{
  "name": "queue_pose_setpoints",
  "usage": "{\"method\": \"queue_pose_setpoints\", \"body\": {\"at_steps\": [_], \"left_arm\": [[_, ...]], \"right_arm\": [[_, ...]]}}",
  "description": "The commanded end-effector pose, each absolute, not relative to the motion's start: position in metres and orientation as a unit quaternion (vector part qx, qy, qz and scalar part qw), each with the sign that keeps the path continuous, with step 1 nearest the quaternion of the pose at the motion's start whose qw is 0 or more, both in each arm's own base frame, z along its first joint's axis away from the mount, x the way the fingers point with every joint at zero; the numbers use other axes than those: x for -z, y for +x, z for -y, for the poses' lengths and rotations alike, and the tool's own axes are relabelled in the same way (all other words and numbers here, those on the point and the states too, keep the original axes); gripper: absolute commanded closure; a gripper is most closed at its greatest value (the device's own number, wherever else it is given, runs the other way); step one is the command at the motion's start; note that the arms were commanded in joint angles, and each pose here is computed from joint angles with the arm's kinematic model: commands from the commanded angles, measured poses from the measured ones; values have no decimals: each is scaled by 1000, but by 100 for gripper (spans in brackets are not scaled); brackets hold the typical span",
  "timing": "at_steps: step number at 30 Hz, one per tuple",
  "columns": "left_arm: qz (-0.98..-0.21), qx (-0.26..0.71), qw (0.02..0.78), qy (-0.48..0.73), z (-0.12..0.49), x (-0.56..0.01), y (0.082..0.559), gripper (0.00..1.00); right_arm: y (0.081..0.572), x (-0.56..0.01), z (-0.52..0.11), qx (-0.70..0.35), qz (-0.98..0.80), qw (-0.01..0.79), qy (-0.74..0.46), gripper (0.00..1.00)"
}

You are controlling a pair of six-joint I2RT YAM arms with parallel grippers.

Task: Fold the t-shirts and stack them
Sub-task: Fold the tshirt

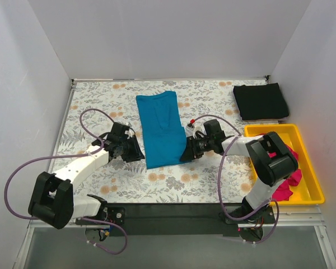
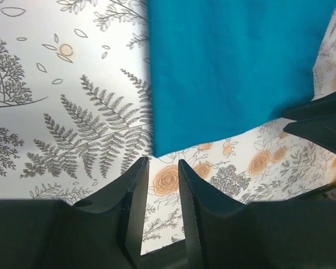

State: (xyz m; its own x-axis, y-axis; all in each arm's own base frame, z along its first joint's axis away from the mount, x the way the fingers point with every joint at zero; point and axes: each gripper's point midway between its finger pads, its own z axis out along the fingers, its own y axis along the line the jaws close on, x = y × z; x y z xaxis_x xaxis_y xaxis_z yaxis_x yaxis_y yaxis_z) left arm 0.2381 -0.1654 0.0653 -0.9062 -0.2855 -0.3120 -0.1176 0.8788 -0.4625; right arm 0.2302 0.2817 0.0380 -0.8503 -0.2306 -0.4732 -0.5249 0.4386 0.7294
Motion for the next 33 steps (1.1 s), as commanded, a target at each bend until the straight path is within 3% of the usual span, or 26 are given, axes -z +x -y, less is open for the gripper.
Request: {"method": "queue_pose_setpoints", "body": {"at_steps": [1, 6, 8, 11, 16, 21, 33], "left_arm": [[-957, 185, 195, -113, 159, -69, 230, 72], [-968, 138, 175, -113, 164, -64, 223, 58], [-973, 100, 176, -110, 162, -58, 224, 51], [-975, 77, 181, -100, 169, -59, 227, 43], [-980, 53, 170, -84, 180, -51, 225, 42], [-985, 29, 159, -68, 189, -39, 225, 49], [-989, -19, 135, -49, 185, -13, 218, 50]], "right_arm": [[229, -52, -274, -427, -856, 172, -236, 69], [245, -59, -249, -310, -907, 202, -204, 64], [247, -57, -234, -252, -926, 205, -190, 52], [245, -56, -222, -201, -941, 212, -174, 46], [242, -57, -223, -185, -944, 215, -169, 45], [242, -57, -227, -183, -943, 214, -175, 45], [237, -46, -232, -166, -946, 206, -186, 45]]}}
